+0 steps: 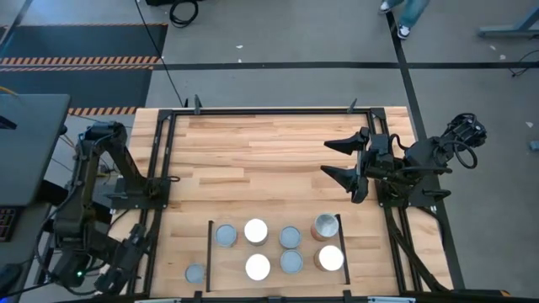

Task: Pick and place cans onto a shelf
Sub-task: Put the small canned carrots on the shelf

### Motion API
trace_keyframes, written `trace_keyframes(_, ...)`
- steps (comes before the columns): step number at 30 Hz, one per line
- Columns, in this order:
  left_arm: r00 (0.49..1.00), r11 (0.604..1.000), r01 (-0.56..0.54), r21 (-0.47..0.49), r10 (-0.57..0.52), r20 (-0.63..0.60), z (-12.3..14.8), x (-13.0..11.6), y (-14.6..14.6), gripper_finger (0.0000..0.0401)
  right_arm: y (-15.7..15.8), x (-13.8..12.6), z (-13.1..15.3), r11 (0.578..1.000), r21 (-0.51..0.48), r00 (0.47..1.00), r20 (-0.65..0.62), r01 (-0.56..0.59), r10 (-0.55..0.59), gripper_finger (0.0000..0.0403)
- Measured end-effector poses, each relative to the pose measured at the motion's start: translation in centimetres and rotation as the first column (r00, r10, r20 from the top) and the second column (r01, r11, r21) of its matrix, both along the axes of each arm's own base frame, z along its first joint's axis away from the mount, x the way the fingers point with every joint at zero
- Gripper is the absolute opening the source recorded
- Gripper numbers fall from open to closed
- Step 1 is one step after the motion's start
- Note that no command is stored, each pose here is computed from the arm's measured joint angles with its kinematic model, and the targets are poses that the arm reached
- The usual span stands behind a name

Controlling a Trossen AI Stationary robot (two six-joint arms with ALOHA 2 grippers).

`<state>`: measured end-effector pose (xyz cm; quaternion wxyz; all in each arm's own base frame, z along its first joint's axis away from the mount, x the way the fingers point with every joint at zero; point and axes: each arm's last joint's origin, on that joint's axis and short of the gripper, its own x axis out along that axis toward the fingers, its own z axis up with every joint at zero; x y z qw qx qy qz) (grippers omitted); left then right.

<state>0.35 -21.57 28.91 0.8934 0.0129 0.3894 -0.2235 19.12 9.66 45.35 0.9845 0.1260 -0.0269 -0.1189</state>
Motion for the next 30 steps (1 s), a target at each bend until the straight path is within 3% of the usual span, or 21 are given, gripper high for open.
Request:
trace_keyframes(2,0.999,0.999,0.029,0.02,-0.028,-0.028,-0.1,0.4,-0.1,0.0293,0.0,0.0,0.0,1.0,0.0,1.0,0.001,0.0,0.0,0.0348)
trace_keyframes(5,0.995,0.997,-0.04,0.073,0.046,-0.085,-0.2,2.5,0.6,0.0293,0.0,0.0,0.0,1.0,0.001,1.0,0.001,0.0,0.0,0.0348)
trace_keyframes(11,0.918,0.941,-0.326,0.087,0.338,-0.21,-0.5,9.1,2.8,0.0293,0.0,0.0,0.0,1.0,0.002,1.0,0.003,0.0,0.0,0.0348)
trace_keyframes(14,0.871,0.911,-0.401,0.089,0.41,-0.271,-0.6,11.2,4.1,0.0293,0.0,0.0,0.0,1.0,0.002,1.0,0.003,0.0,0.0,0.0348)
trace_keyframes(21,0.852,0.943,-0.302,0.142,0.334,-0.403,-1.5,10.7,3.4,0.0293,0.0,0.0,0.1,1.0,0.004,1.0,0.006,0.001,-0.001,0.0348)
trace_keyframes(30,0.894,0.962,-0.058,0.266,0.169,-0.416,-6.2,11.2,-1.7,0.0293,0.0,0.0,0.1,1.0,0.004,1.0,0.006,0.0,0.0,0.0348)
